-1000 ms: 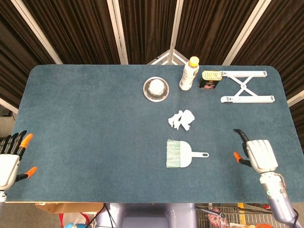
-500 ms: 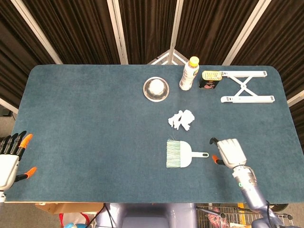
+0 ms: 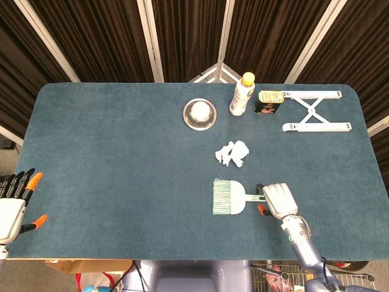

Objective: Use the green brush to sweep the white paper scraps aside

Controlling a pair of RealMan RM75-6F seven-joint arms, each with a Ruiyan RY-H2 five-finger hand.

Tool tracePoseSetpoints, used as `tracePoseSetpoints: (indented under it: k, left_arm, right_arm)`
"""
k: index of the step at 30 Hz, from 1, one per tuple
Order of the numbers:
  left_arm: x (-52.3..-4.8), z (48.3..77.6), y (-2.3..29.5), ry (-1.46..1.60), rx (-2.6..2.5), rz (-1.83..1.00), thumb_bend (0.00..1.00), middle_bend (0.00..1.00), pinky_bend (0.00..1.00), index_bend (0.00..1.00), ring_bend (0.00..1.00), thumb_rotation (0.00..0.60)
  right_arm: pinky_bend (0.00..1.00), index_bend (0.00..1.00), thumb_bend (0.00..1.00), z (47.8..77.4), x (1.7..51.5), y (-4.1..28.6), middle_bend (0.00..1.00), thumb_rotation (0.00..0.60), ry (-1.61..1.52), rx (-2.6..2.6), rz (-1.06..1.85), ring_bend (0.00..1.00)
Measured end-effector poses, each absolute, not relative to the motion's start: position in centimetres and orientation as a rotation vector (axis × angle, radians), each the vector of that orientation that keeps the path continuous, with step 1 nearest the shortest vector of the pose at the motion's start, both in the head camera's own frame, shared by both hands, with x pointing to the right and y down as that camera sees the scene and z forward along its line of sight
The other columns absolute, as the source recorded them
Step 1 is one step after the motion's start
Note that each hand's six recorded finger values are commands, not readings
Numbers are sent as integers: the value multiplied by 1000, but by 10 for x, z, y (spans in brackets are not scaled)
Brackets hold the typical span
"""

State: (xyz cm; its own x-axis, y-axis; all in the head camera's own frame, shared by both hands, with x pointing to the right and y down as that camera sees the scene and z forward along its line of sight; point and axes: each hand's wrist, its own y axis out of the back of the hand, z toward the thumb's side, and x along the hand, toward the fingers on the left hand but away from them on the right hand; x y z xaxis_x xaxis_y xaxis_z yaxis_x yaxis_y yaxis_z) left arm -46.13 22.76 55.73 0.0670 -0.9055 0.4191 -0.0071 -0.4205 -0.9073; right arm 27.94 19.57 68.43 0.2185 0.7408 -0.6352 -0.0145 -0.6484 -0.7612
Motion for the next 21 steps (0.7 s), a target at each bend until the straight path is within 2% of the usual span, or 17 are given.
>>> tracePoseSetpoints:
  k: [21]
  left_arm:
    - [-460, 558, 227, 941, -1573, -1460, 0, 0, 15, 0, 0, 600]
  right_arm:
    - [953, 469, 294, 710, 274, 187, 972, 600, -671, -1841, 1540, 1000]
